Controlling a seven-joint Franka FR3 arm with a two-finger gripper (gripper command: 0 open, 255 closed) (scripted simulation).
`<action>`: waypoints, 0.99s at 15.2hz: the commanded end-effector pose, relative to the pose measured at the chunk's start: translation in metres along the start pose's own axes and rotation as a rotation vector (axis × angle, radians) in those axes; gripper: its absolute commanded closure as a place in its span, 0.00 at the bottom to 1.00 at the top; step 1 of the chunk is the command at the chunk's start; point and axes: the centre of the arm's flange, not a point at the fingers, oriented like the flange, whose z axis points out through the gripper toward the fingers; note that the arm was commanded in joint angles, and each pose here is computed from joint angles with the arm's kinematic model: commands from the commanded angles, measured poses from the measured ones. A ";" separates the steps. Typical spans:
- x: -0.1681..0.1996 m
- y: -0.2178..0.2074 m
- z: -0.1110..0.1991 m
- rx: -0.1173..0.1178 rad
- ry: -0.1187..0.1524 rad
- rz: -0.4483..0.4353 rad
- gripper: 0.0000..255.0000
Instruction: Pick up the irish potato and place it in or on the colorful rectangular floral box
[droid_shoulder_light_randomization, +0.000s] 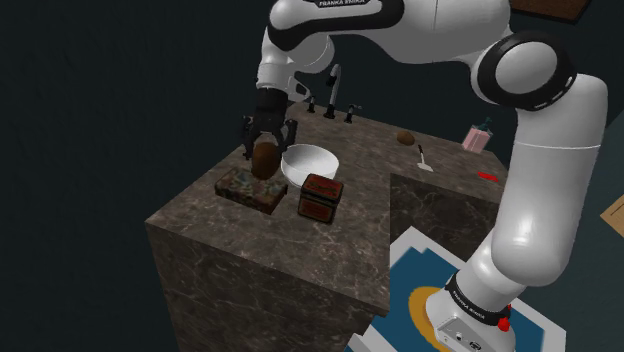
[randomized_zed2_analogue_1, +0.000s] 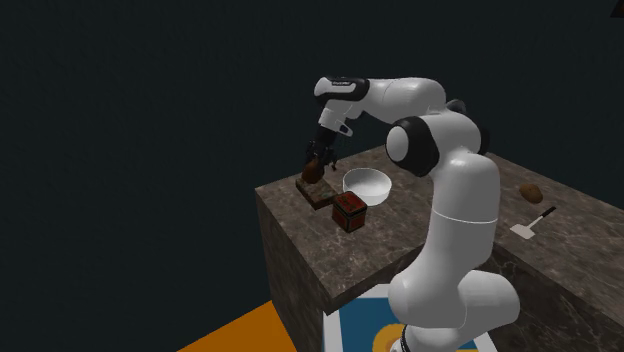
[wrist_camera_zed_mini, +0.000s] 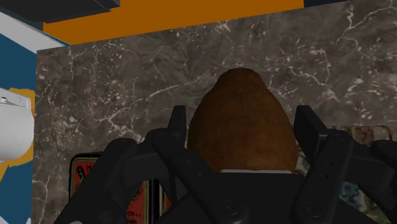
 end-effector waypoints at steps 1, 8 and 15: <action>0.013 -0.018 -0.013 0.000 0.001 0.001 1.00; 0.049 -0.057 -0.023 0.000 0.001 0.001 1.00; 0.068 -0.064 0.008 0.000 0.001 0.001 1.00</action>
